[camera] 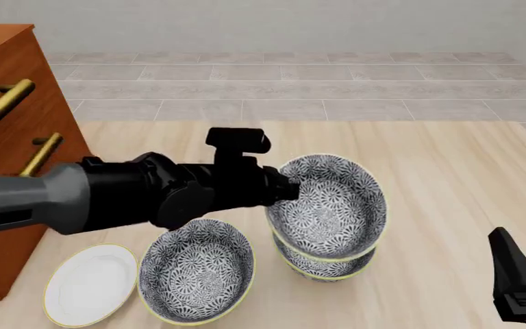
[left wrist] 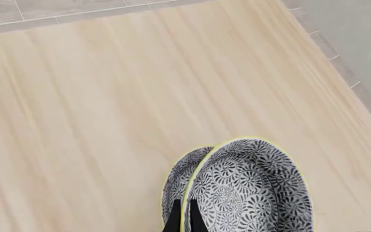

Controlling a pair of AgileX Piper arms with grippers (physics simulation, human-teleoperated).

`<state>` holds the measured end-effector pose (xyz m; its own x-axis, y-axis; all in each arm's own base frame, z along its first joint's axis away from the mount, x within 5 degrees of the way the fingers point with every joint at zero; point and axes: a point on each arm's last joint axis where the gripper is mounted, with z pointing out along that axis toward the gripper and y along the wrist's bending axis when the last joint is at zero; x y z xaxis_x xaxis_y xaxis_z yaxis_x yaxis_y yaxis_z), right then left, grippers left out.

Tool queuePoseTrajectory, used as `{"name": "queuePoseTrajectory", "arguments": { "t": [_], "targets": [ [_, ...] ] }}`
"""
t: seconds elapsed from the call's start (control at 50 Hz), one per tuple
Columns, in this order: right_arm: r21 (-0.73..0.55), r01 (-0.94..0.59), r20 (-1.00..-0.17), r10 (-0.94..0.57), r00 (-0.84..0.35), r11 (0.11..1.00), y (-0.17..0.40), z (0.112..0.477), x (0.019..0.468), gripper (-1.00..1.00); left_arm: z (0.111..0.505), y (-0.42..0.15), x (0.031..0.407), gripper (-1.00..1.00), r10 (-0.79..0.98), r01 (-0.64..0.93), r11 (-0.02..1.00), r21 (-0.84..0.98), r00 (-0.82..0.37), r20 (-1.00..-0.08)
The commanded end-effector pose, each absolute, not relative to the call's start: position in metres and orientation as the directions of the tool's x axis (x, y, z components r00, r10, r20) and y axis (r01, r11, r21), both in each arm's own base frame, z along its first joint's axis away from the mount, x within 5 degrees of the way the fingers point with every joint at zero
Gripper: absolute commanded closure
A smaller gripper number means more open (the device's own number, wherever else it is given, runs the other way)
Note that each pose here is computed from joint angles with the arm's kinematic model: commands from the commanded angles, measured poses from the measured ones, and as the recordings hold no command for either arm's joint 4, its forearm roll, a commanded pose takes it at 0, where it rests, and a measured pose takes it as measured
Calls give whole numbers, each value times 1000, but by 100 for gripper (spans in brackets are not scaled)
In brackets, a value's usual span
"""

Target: Stack the bowl at the front on the bowl in the middle.

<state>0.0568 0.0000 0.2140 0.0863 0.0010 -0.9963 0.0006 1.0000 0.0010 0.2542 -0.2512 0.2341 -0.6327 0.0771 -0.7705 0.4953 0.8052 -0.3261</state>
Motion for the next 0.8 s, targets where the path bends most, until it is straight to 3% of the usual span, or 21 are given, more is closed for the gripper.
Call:
{"name": "queuePoseTrajectory", "arguments": {
  "t": [0.02, 0.8],
  "targets": [
    [0, 0, -996, 0, 86, 1000, 0, 214, 57, -100, 228, -254, 257, 100, 44, 472, 806, -357, -650, -759],
    [0, 0, -996, 0, 85, 1000, 0, 214, 57, -100, 202, -261, 262, 100, 70, 470, 813, -343, -665, -744]
  ]
}}
